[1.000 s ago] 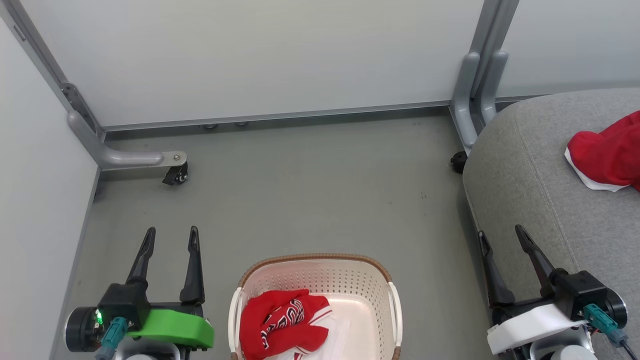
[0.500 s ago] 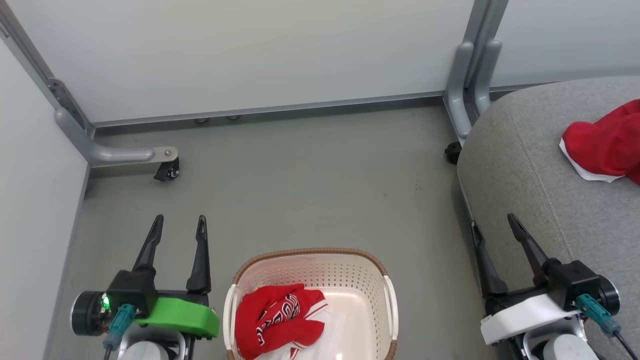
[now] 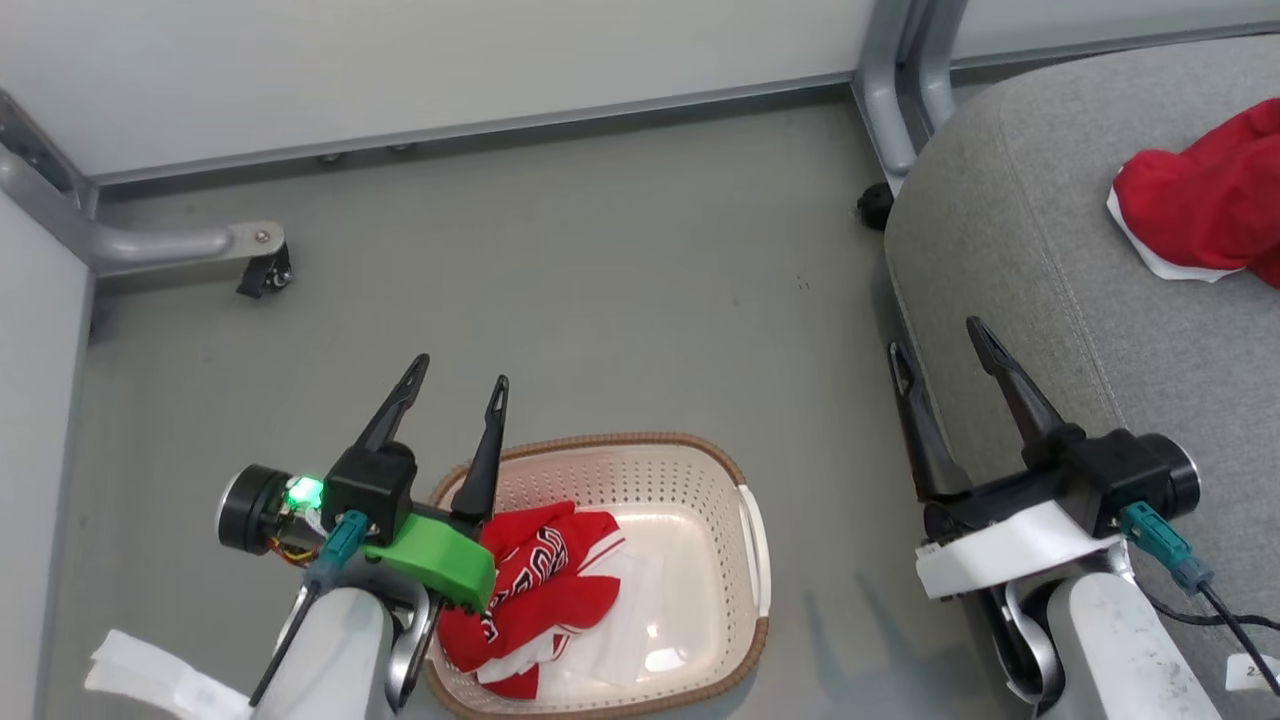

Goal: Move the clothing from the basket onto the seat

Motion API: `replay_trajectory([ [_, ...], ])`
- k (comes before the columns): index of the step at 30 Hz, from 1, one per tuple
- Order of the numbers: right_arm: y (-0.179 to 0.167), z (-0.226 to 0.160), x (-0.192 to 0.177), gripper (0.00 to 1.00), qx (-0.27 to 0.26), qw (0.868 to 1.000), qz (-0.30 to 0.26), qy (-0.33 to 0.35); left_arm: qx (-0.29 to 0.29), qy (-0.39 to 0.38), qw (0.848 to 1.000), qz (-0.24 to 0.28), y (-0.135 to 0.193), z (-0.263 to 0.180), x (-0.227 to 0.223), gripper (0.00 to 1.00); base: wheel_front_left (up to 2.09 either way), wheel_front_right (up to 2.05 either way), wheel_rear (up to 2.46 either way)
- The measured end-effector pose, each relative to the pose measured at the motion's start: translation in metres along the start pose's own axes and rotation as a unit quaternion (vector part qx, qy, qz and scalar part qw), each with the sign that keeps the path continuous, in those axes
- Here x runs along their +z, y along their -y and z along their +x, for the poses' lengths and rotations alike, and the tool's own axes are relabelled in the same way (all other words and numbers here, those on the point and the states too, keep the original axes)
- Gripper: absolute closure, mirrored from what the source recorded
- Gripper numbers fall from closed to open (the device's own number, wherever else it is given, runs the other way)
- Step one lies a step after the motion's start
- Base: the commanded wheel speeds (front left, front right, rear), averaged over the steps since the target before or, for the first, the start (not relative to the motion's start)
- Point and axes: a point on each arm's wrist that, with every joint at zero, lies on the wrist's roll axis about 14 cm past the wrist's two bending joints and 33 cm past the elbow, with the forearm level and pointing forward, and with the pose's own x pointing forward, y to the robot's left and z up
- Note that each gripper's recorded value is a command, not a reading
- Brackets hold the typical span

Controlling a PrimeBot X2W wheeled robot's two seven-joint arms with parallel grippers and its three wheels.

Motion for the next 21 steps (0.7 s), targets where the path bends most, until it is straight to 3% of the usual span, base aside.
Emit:
replay_trajectory([
  [10,0.008,0.035,-0.014,0.0,0.006,1.0,-0.004,0.003,-0.079,-0.1,0.991,0.029,0.017,0.036,-0.074,0.0,0.0,0.0,0.0],
  [21,0.029,0.064,-0.043,0.0,0.0,1.0,-0.013,-0.006,-0.137,-0.232,0.962,0.047,0.021,0.047,-0.18,0.0,0.0,0.0,0.0],
])
